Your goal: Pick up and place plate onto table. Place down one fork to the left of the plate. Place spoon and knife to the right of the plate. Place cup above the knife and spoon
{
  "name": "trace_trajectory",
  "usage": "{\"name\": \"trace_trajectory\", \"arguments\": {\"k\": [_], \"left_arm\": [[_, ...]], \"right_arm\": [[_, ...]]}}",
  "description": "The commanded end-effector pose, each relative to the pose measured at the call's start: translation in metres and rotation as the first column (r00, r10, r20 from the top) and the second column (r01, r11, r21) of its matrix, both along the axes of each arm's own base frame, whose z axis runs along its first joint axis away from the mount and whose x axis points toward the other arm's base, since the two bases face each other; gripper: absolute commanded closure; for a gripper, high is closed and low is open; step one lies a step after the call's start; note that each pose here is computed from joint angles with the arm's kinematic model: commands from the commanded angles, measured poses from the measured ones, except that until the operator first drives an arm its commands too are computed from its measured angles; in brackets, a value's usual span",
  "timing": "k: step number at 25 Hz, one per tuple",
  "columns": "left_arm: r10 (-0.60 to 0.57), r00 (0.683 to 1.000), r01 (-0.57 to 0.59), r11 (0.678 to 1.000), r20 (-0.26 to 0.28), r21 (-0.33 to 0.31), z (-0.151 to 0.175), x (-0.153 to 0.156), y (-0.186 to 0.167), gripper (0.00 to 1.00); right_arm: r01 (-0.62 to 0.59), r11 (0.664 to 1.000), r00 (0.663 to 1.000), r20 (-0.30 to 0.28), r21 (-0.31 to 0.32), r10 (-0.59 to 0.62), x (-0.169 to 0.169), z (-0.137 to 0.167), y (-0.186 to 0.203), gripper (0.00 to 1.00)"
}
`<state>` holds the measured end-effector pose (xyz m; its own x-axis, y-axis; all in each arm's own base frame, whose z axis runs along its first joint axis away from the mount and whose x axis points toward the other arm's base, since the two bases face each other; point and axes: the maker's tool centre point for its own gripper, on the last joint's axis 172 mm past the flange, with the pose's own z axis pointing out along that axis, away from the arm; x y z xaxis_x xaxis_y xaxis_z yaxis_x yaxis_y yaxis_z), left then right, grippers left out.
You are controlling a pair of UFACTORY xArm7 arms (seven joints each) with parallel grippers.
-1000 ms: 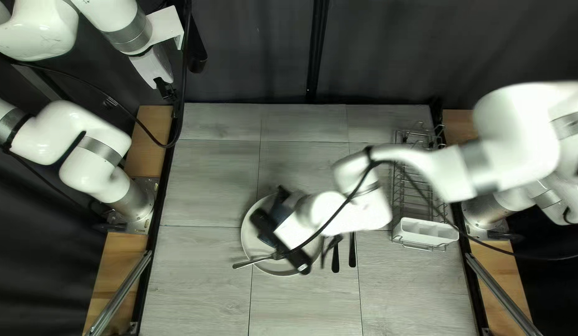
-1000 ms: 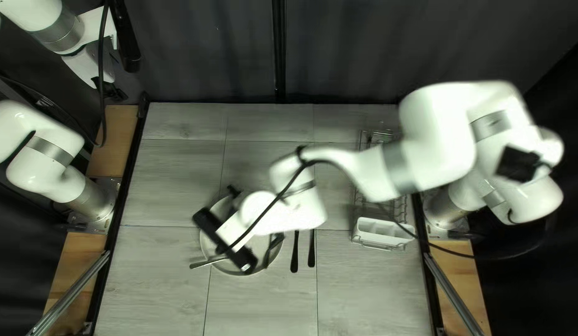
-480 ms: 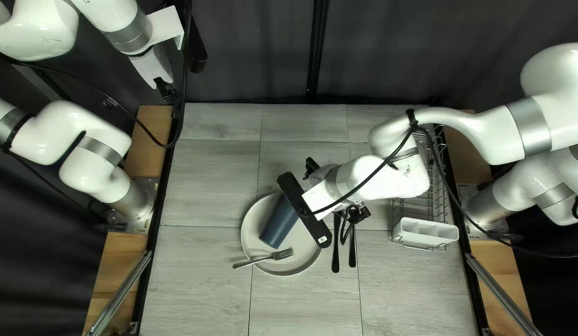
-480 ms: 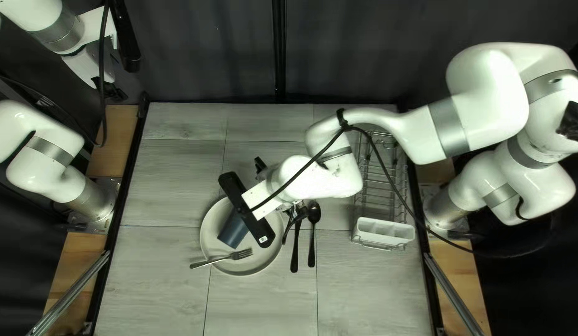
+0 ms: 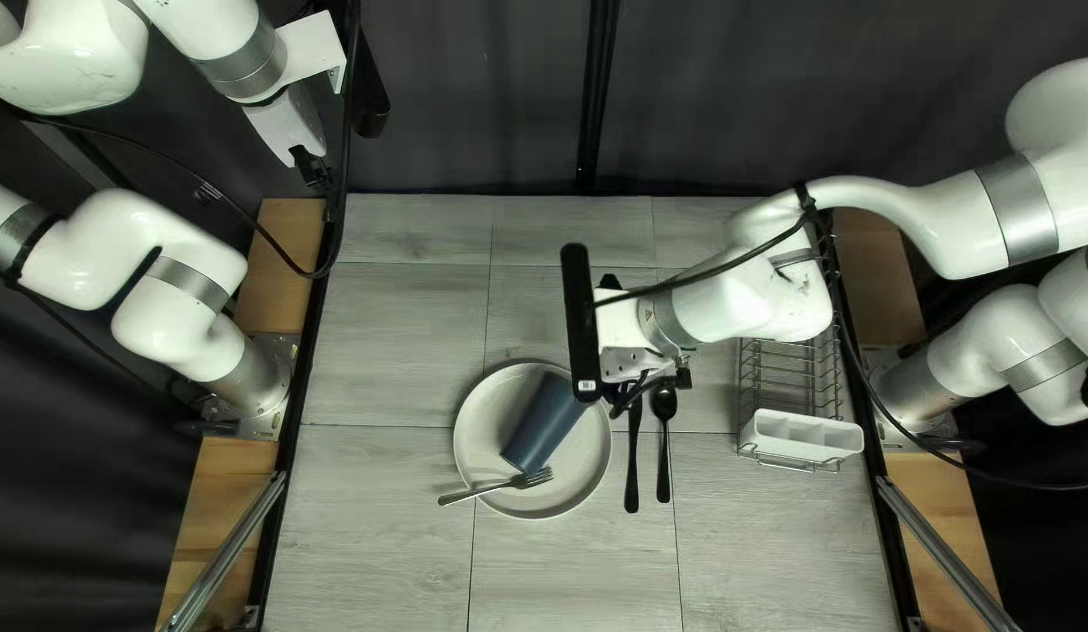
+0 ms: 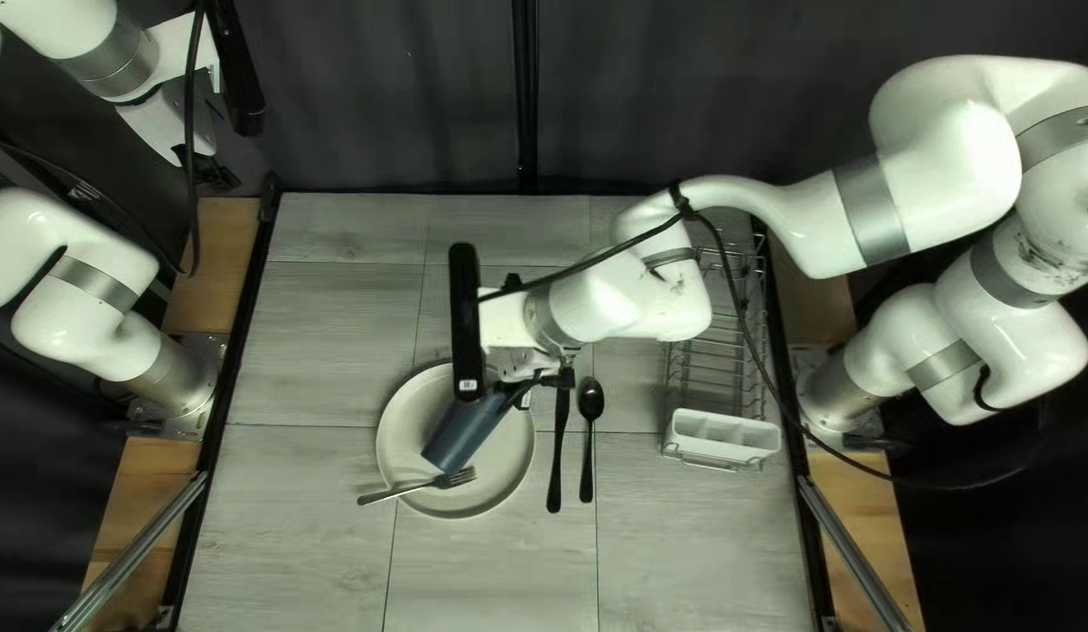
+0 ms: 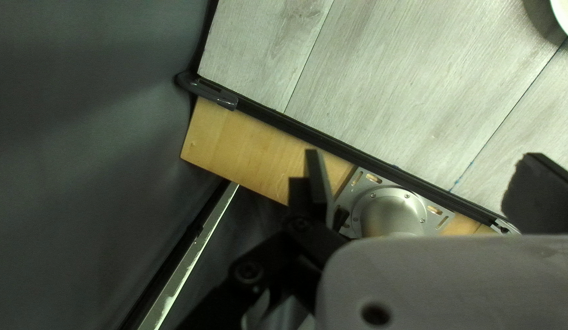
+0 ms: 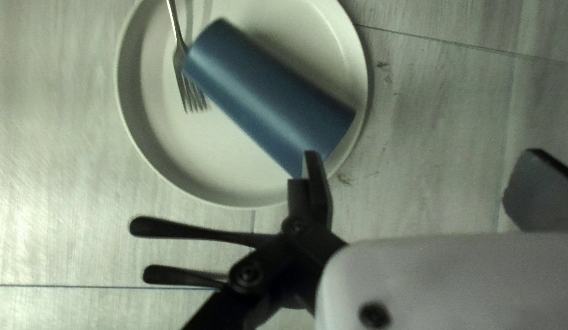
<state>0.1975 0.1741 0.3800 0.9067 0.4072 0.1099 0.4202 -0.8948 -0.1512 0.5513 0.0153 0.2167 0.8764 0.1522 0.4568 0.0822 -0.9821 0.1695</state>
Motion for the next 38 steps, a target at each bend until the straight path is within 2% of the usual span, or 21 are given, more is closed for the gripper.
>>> {"name": "trace_trajectory", "arguments": {"k": [1, 2, 3, 6, 8, 14, 17, 18, 21, 31, 38], "left_arm": [[0.0, 1.0, 0.0, 1.0, 0.0, 0.0, 0.0, 0.0, 0.0, 0.0], [0.0, 1.0, 0.0, 1.0, 0.0, 0.0, 0.0, 0.0, 0.0, 0.0], [0.0, 1.0, 0.0, 1.0, 0.0, 0.0, 0.0, 0.0, 0.0, 0.0], [0.0, 1.0, 0.0, 1.0, 0.0, 0.0, 0.0, 0.0, 0.0, 0.0], [0.0, 1.0, 0.0, 1.0, 0.0, 0.0, 0.0, 0.0, 0.0, 0.0], [0.0, 1.0, 0.0, 1.0, 0.0, 0.0, 0.0, 0.0, 0.0, 0.0], [0.0, 1.0, 0.0, 1.0, 0.0, 0.0, 0.0, 0.0, 0.0, 0.0], [0.0, 1.0, 0.0, 1.0, 0.0, 0.0, 0.0, 0.0, 0.0, 0.0], [0.0, 1.0, 0.0, 1.0, 0.0, 0.0, 0.0, 0.0, 0.0, 0.0], [0.0, 1.0, 0.0, 1.0, 0.0, 0.0, 0.0, 0.0, 0.0, 0.0], [0.0, 1.0, 0.0, 1.0, 0.0, 0.0, 0.0, 0.0, 0.0, 0.0]], "right_arm": [[0.083, 0.972, 0.997, -0.015, 0.22, -0.082, 0.001, -0.013, 0.013, 0.0], [0.097, 0.962, 0.995, -0.023, 0.254, -0.094, 0.0, -0.015, 0.016, 0.0], [0.132, 0.939, 0.991, -0.043, 0.318, -0.125, -0.005, -0.02, 0.024, 0.0], [0.212, 0.883, 0.977, -0.089, 0.419, -0.192, -0.015, -0.032, 0.029, 0.0], [0.23, 0.878, 0.973, -0.107, 0.421, -0.204, -0.02, -0.034, 0.028, 0.0], [0.221, 0.883, 0.975, -0.098, 0.415, -0.198, -0.019, -0.032, 0.03, 0.0], [0.21, 0.842, 0.976, -0.058, 0.497, -0.209, -0.012, -0.032, 0.033, 0.0], [0.213, 0.812, 0.974, -0.048, 0.543, -0.224, -0.01, -0.038, 0.041, 0.0], [0.233, 0.768, 0.966, -0.049, 0.597, -0.255, -0.004, -0.055, 0.051, 0.0], [0.295, 0.707, 0.947, -0.099, 0.643, -0.306, -0.002, -0.112, 0.019, 0.0], [0.314, 0.684, 0.94, -0.112, 0.659, -0.323, -0.015, -0.127, 0.023, 0.0]]}}
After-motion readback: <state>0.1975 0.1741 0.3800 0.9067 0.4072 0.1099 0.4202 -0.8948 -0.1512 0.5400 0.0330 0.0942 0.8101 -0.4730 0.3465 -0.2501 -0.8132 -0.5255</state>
